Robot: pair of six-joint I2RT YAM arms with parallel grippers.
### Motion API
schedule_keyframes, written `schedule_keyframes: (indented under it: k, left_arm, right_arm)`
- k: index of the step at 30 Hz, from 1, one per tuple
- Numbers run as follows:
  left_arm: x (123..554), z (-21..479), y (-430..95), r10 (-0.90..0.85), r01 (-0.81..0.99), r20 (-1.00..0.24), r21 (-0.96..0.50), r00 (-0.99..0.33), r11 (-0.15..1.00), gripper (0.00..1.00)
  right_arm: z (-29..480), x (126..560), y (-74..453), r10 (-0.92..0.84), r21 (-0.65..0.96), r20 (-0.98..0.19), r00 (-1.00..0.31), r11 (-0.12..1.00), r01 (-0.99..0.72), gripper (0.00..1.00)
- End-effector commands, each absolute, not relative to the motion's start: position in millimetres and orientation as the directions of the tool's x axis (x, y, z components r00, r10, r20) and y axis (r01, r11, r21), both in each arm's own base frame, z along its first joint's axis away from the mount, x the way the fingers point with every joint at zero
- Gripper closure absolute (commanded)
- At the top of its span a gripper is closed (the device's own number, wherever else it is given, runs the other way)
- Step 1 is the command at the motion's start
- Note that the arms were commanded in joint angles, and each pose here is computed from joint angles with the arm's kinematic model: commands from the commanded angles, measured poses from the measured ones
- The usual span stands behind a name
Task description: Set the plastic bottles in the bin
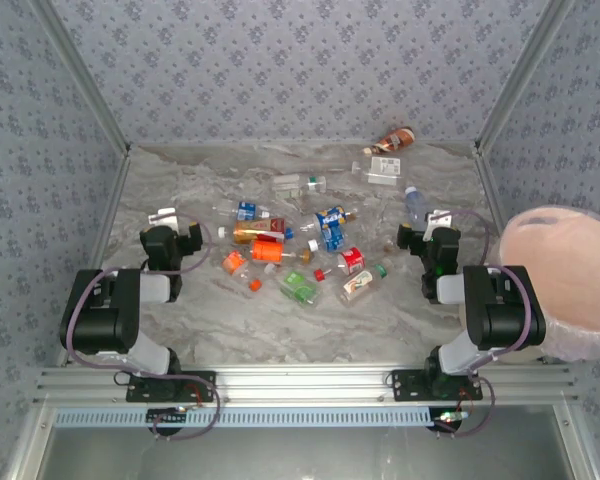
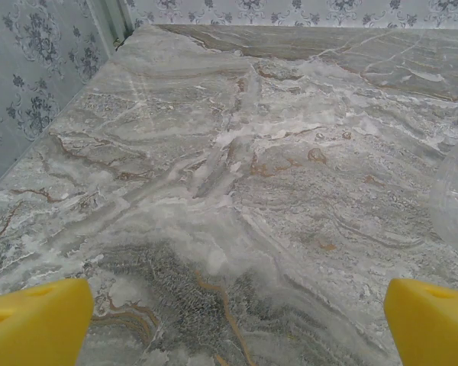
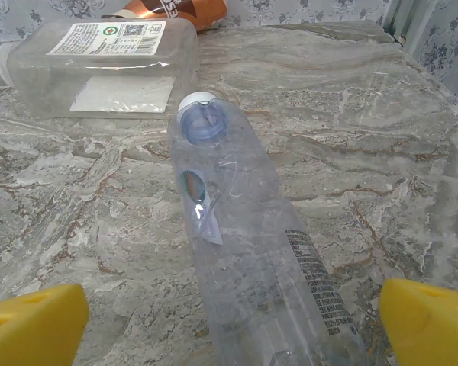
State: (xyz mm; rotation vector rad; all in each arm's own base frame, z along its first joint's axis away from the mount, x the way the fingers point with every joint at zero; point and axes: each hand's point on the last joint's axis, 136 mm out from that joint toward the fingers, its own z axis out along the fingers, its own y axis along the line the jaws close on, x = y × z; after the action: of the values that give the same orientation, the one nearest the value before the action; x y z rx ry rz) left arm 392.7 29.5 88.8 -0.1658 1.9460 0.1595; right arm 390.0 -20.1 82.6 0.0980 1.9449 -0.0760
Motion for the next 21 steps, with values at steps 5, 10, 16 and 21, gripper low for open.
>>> schedule_keyframes:
  k: [5, 10, 16, 21]
  left_arm:
    - [392.2, 91.5, 33.0, -0.051, -0.210, -0.934, 0.026, -0.353, 0.977, 0.02]
    - [392.4, 91.6, 33.0, -0.051, -0.209, -0.934, 0.026, -0.353, 0.978, 0.02]
    - [392.4, 91.7, 33.1, -0.051, -0.210, -0.934, 0.026, -0.353, 0.977, 0.02]
    - [392.4, 91.4, 32.9, -0.052, -0.209, -0.934, 0.025, -0.354, 0.978, 0.02]
  right_arm:
    - [84.3, 390.2, -19.1, 0.020, -0.014, -0.931, -0.366, 0.996, 0.091, 0.00]
    - [83.5, 390.4, -17.7, 0.019, -0.011, -0.929, -0.369, 0.997, 0.080, 0.00]
    - [83.7, 391.0, -17.2, 0.021, -0.007, -0.929, -0.371, 0.997, 0.075, 0.00]
    - [84.2, 391.6, -19.5, 0.027, -0.002, -0.929, -0.370, 0.997, 0.077, 0.00]
